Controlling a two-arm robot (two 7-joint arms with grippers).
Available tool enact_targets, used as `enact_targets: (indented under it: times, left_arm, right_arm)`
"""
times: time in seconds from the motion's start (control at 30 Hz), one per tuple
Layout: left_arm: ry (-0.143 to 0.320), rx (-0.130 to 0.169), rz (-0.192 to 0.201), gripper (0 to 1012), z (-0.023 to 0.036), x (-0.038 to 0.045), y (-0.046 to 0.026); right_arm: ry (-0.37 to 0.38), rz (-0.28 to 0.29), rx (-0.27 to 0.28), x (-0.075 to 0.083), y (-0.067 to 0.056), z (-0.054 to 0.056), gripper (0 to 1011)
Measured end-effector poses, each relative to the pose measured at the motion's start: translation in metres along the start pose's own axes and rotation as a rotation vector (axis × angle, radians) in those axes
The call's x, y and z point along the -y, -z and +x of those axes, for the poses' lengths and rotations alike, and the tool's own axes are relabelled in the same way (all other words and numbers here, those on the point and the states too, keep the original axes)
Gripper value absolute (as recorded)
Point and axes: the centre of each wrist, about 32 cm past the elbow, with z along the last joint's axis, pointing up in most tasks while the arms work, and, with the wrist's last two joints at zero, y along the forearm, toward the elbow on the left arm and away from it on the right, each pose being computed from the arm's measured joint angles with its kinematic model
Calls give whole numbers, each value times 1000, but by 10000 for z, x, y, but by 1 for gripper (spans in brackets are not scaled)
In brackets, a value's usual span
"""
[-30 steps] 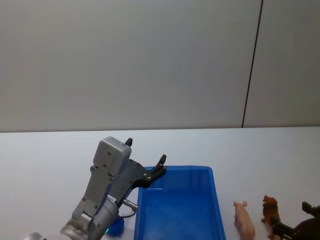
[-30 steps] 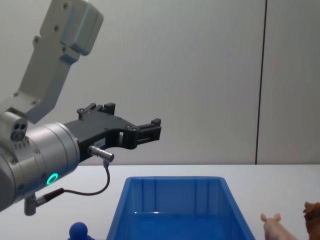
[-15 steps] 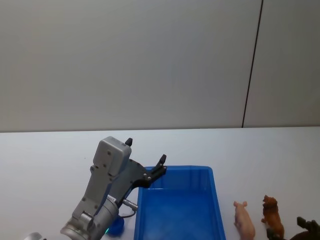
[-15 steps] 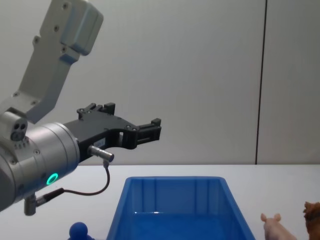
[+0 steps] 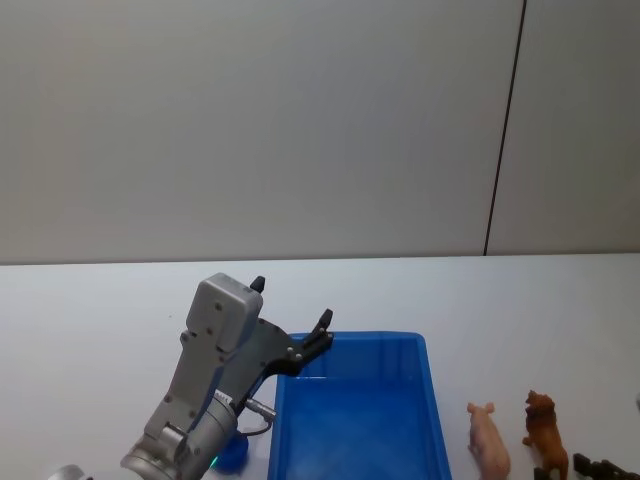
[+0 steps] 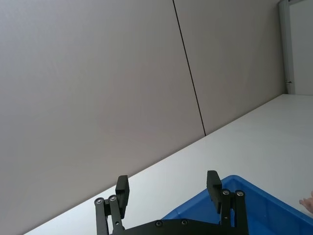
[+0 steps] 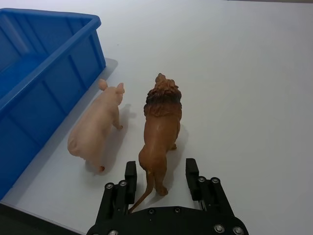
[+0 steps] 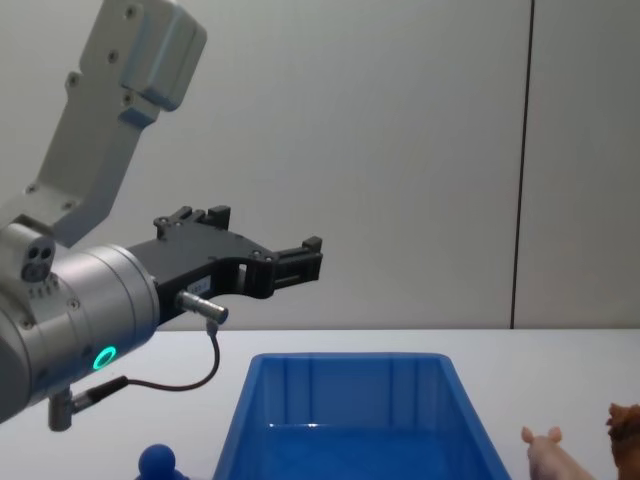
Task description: Pick up the two dolls from the table and place them into the box.
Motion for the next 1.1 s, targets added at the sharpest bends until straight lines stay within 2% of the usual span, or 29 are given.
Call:
enact_targets:
  times: [0.03,0.17,0.2,0.4,0.73,0.9,1.1]
  left_arm:
    - [0,0,0,1001,0,0,0]
    - [0,0,0,1001,0,0,0]
    - [0,0,0,1002,0,0,0]
    - [0,0,0,1001,0,0,0]
    - [0,0,0,1001,0,0,0]
    - [0,0,0,1001,0,0,0]
    - [0,0,0,1001,0,0,0]
  right_arm:
    - [-3,1,-4,-6,8,0,598]
    - [-13,13,-12,-17,19,0,518]
    - [-15,16,-13,-20,21,-1,458]
    - [-25,48,-13,-35,6,-10,273]
    - [-12,108,11,-60,-89,-12,263]
    - [-7,151,40,-71,-196,-18,263]
    - [-33,207,84,-106,-404,-36,263]
